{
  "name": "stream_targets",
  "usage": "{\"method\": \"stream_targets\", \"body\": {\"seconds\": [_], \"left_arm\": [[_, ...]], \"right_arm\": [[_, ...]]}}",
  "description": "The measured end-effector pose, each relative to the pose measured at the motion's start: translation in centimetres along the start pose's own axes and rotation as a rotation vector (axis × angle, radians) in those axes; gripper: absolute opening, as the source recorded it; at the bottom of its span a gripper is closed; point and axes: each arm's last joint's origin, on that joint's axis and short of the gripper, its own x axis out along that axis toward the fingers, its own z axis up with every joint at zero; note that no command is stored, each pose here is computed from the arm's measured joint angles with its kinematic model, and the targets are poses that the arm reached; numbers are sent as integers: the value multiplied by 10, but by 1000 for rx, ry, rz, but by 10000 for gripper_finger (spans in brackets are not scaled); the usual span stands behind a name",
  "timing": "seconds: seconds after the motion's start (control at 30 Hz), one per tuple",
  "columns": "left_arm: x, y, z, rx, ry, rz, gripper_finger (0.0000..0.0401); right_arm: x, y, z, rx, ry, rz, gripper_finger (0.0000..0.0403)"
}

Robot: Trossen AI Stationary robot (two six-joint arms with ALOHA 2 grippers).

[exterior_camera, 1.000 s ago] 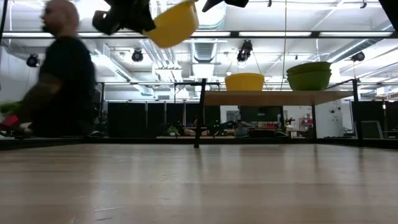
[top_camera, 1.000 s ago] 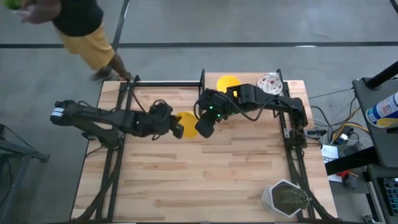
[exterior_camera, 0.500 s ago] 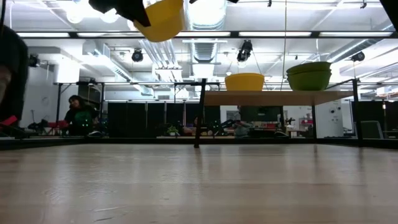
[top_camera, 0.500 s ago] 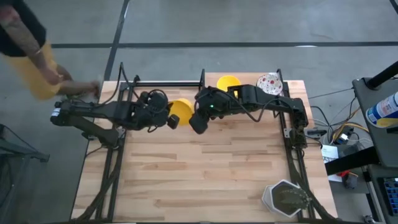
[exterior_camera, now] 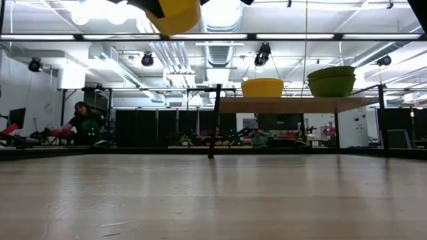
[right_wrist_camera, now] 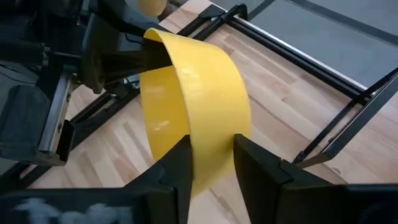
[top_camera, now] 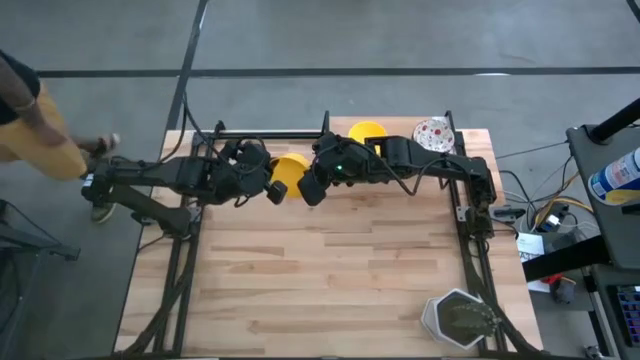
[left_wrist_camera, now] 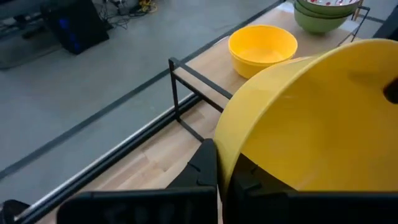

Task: Pick & Place Mini bowls
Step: Stack the yellow bowl on the yellow bowl on the shelf

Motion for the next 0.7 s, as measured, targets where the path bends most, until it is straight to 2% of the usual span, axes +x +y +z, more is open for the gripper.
{"method": "stream_targets", "body": {"seconds": [0.2,0.33,0.5,0.7], "left_arm": [[-1,1,0,18,3,-8,1],[-3,2,3,-7,-23,4,18],[-11,6,12,1,-56,-46,74],[-28,14,33,-7,-162,-87,128]], "right_arm": [[1,-4,1,14,11,-10,25],[2,-6,3,44,10,-16,13],[7,-10,4,90,28,-22,8],[10,-17,10,135,59,21,7]]}}
